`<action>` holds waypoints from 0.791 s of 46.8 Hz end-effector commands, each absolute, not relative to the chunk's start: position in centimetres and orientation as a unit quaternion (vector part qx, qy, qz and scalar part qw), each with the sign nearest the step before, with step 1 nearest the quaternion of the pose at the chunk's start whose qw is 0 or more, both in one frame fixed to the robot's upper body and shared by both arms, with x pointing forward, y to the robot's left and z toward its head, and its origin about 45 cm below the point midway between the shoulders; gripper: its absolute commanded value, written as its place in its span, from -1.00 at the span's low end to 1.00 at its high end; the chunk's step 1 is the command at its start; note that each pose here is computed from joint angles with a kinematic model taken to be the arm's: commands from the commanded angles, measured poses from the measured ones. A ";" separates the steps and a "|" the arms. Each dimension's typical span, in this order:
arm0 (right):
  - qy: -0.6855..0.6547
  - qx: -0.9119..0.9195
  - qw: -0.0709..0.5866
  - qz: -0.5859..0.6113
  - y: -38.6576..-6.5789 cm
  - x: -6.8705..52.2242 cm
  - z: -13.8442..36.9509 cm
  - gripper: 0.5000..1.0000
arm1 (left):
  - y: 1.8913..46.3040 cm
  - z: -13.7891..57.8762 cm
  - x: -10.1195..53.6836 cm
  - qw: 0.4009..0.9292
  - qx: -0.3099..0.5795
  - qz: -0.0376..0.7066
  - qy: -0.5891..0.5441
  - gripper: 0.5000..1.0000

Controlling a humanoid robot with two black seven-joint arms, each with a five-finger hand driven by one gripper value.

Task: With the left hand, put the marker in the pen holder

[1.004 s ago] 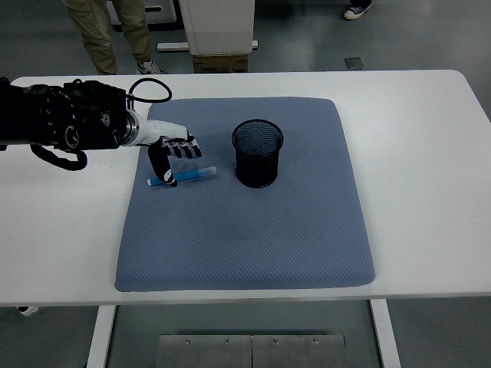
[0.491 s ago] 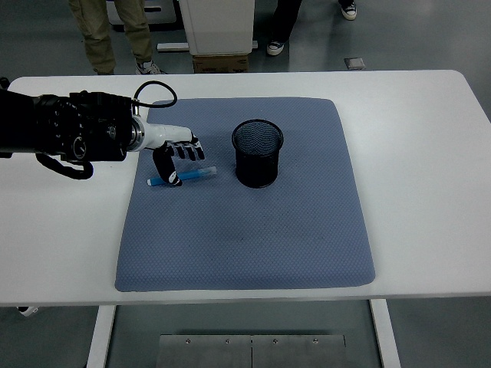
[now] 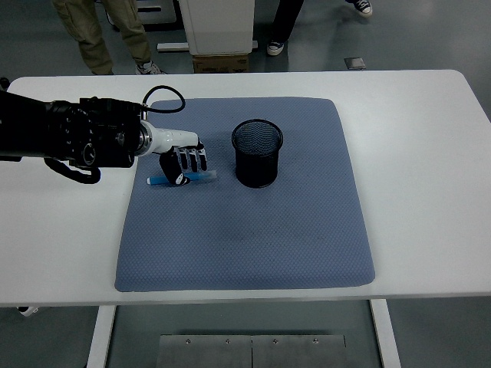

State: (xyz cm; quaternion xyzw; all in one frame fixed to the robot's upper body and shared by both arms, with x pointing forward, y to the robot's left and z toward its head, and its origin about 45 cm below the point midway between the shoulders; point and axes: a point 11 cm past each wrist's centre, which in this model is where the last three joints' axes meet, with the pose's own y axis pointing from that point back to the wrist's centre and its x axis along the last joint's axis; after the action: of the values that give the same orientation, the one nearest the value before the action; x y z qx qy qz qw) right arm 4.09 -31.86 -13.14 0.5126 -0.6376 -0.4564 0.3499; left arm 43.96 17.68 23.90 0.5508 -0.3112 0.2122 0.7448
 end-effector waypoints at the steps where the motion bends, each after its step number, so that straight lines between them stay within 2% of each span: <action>1: -0.637 0.512 0.350 -0.457 -31.9 4.1 -13.1 1.00 | 17.7 24.0 44.1 0.743 0.549 0.216 -0.316 -0.34; 18: -0.638 0.513 0.350 -0.456 -31.9 4.1 -13.1 1.00 | 17.4 23.7 44.0 0.735 0.550 0.202 -0.342 -0.37; 37: -0.638 0.513 0.350 -0.456 -31.9 4.1 -13.1 1.00 | 17.2 22.5 43.4 0.737 0.553 0.187 -0.339 -0.57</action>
State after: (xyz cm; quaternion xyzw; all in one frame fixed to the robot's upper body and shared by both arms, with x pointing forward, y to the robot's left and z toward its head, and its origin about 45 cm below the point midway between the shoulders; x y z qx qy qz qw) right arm 4.11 -31.86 -13.14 0.5128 -0.6376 -0.4562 0.3499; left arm 43.36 17.16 22.52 0.5531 -0.3392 0.1879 0.7374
